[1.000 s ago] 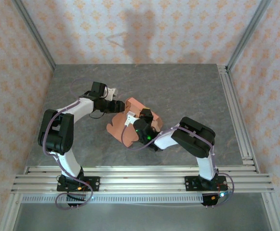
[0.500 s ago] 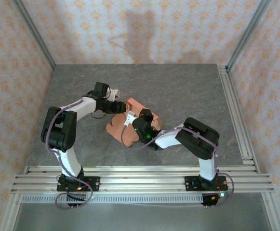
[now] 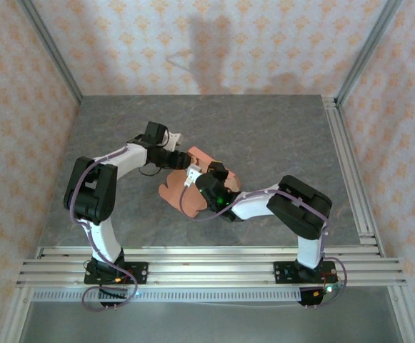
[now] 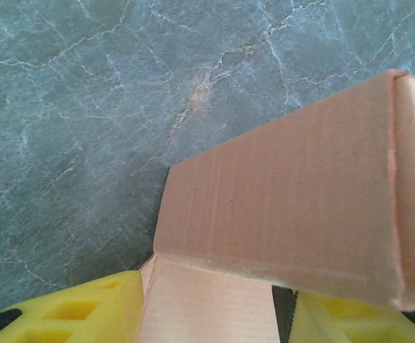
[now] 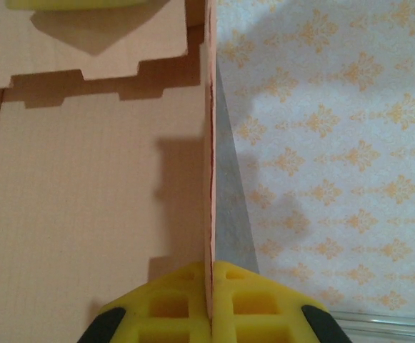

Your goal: Fold the paper box

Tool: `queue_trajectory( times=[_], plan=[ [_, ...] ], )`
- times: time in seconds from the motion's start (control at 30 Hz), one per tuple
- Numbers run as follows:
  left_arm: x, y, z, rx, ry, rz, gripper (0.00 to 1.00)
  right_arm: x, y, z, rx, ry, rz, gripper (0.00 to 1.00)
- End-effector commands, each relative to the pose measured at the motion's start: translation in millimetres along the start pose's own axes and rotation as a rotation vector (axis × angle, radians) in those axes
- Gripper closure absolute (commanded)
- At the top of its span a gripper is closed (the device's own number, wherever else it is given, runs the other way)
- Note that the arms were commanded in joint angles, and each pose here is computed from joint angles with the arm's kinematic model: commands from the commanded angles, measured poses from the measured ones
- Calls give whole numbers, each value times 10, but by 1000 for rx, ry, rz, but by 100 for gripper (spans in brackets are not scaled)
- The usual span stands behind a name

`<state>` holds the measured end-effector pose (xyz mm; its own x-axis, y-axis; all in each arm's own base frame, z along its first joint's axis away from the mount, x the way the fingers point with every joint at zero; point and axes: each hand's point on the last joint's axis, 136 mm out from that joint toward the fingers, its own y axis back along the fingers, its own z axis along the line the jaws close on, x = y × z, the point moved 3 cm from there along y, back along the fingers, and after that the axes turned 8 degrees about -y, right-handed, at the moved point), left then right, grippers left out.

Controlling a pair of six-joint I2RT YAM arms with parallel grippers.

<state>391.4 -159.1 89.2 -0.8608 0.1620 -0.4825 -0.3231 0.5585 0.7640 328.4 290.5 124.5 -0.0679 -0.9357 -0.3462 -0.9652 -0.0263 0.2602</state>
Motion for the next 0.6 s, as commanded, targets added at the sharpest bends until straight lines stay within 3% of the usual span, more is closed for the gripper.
queue_trajectory(
  times=[0.0,0.37,0.43,0.57],
  plan=[
    [-100,39,-4,-34,-58,-56,50,-94,58,-2,-47,-26,-31,100],
    [-160,78,-24,-69,-115,-137,55,-109,96,47,-132,-82,-33,100],
    [-161,74,-30,-71,-118,-137,61,-100,89,60,-133,-77,-29,100],
    [-153,36,-85,-71,-131,-128,65,-99,84,69,-133,-69,-24,100]
  ],
)
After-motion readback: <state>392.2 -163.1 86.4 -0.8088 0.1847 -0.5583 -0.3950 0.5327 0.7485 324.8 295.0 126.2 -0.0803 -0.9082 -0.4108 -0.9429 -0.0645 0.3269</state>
